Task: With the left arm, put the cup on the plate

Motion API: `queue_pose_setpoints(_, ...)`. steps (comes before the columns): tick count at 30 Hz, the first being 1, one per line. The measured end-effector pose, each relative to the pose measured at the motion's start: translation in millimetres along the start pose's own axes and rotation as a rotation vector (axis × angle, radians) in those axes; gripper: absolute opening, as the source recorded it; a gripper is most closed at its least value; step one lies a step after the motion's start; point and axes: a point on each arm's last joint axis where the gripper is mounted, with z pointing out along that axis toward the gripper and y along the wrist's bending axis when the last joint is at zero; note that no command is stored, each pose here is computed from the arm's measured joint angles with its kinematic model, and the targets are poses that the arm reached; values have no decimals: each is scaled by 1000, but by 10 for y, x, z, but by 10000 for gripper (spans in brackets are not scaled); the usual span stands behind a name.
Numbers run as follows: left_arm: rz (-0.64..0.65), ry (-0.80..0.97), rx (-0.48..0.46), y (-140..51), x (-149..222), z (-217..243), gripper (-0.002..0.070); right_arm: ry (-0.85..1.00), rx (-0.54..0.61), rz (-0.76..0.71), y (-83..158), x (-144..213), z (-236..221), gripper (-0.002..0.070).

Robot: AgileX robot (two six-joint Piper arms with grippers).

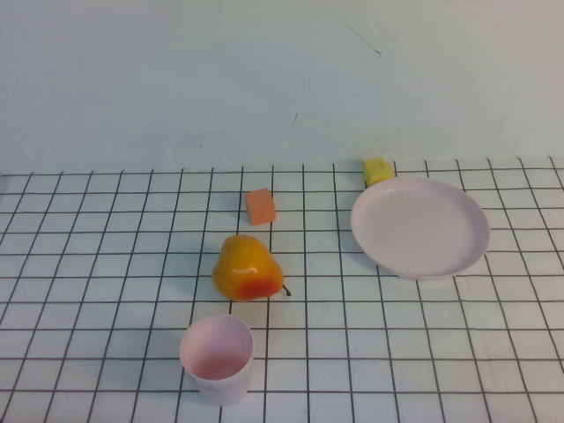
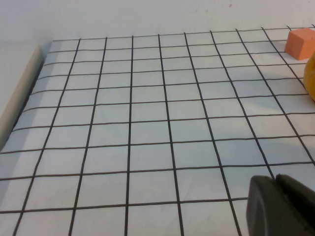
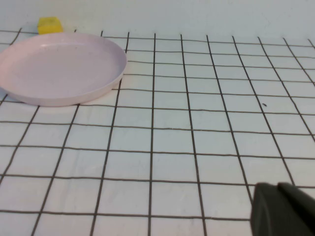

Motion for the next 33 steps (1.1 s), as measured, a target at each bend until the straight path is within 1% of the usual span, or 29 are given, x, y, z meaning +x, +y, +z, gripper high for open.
queue_pose_setpoints(8,0,0,0,0,0,0,-2,0,0,0,0,0,0,-2)
queue_pose_setpoints(10,20,0,-4,4,0,0,-2,0,0,0,0,0,0,-2)
queue_pose_setpoints(15,132,-17,-32,29,-10,4,-2,0,0,0,0,0,0,-2)
queue_pose_setpoints(26,156,-46,-38,32,-22,10,-2,0,0,0,0,0,0,-2)
queue_pose_setpoints(29,102,-113,-17,12,-78,7,-2,0,0,0,0,0,0,-2)
queue_pose_setpoints(33,-33,-321,22,-13,-262,-33,-2,0,0,0,0,0,0,-2)
